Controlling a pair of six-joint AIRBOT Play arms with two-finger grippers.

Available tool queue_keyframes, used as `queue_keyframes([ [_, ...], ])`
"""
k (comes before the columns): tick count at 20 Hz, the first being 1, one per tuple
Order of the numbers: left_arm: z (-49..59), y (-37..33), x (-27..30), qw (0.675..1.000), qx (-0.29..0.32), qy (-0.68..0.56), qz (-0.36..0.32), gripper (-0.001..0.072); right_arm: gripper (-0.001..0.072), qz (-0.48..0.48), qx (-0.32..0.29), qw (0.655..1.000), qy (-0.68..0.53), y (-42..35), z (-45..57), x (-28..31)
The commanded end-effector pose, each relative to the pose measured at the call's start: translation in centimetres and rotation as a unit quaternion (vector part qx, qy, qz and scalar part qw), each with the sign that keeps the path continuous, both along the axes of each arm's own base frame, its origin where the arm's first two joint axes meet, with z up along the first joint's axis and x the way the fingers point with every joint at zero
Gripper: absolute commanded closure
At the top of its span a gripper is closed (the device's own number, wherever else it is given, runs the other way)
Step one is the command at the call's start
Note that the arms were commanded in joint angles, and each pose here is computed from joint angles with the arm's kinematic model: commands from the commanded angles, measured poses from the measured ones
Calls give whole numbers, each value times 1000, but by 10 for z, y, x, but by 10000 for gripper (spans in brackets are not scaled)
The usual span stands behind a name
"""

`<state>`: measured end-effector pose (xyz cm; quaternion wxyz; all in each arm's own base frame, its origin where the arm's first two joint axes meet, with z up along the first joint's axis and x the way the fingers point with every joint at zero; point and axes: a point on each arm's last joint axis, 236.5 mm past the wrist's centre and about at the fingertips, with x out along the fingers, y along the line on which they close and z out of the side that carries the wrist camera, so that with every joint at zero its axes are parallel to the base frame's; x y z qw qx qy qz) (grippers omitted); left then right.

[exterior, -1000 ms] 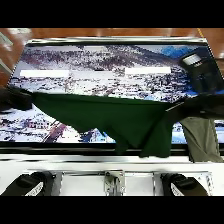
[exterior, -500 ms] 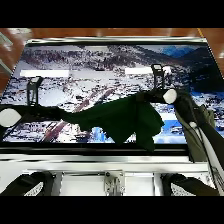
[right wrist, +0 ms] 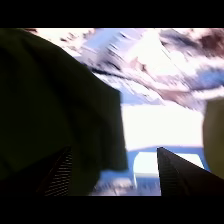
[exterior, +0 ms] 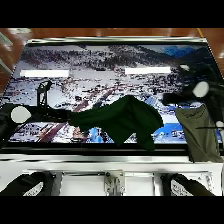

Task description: Fold the shirts.

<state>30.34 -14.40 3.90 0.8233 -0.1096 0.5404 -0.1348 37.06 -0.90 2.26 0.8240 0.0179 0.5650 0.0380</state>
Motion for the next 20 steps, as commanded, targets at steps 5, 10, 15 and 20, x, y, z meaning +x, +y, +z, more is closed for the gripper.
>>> queue_keyframes([
  [5,-4,0,-6,1000,3,14,-6,671,78,-112,254,924,263,29,-83,-179],
  [10,-4,0,-6,1000,3,14,-6,671,79,-121,253,922,268,58,-127,-197],
  [15,-4,0,-6,1000,3,14,-6,671,151,-130,271,925,233,77,-132,-179],
  [20,-4,0,-6,1000,3,14,-6,671,131,-122,271,916,268,87,-147,-187],
])
